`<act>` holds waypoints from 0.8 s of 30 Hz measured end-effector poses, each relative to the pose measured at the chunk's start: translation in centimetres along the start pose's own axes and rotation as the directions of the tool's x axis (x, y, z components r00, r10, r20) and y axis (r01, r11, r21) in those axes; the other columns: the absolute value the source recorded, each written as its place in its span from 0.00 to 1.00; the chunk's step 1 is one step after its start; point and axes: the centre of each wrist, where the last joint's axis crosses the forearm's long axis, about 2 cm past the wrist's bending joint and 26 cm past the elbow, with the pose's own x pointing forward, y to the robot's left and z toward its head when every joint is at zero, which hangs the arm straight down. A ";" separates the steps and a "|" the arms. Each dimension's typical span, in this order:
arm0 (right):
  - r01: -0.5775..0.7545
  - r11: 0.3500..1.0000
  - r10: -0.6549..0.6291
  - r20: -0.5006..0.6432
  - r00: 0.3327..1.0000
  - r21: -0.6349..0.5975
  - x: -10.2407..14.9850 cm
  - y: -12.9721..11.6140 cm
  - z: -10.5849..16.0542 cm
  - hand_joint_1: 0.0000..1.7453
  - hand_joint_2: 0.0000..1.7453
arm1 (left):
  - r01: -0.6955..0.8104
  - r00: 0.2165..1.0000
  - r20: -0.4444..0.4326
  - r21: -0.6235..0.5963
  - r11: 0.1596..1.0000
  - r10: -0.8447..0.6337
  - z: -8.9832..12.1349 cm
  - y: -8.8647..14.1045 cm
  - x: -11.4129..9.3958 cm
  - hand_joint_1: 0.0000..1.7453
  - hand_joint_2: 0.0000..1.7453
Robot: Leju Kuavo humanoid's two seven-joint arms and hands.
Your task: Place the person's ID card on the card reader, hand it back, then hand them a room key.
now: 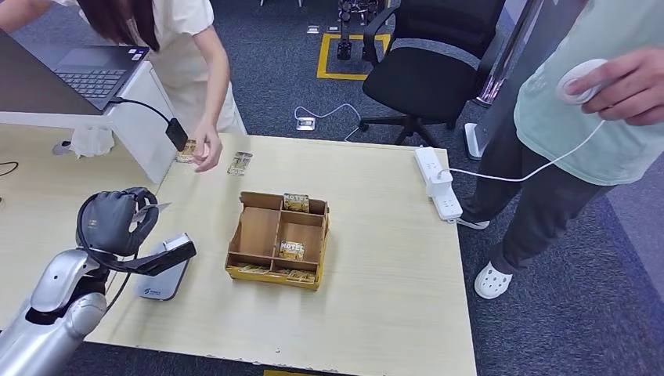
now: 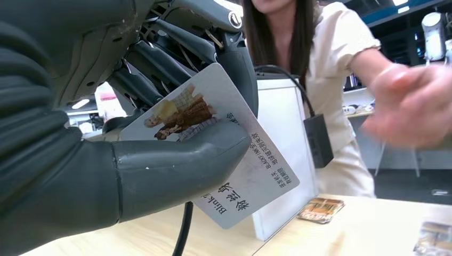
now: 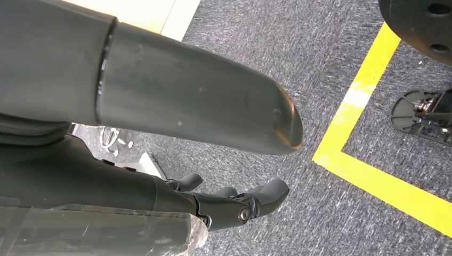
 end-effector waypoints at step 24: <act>0.006 1.000 -0.006 -0.015 1.000 0.002 -0.1 0.0 0.0 0.00 0.00 | 0.164 0.982 -0.067 -0.160 0.973 -0.176 2.9 -2.7 -1.4 1.00 1.00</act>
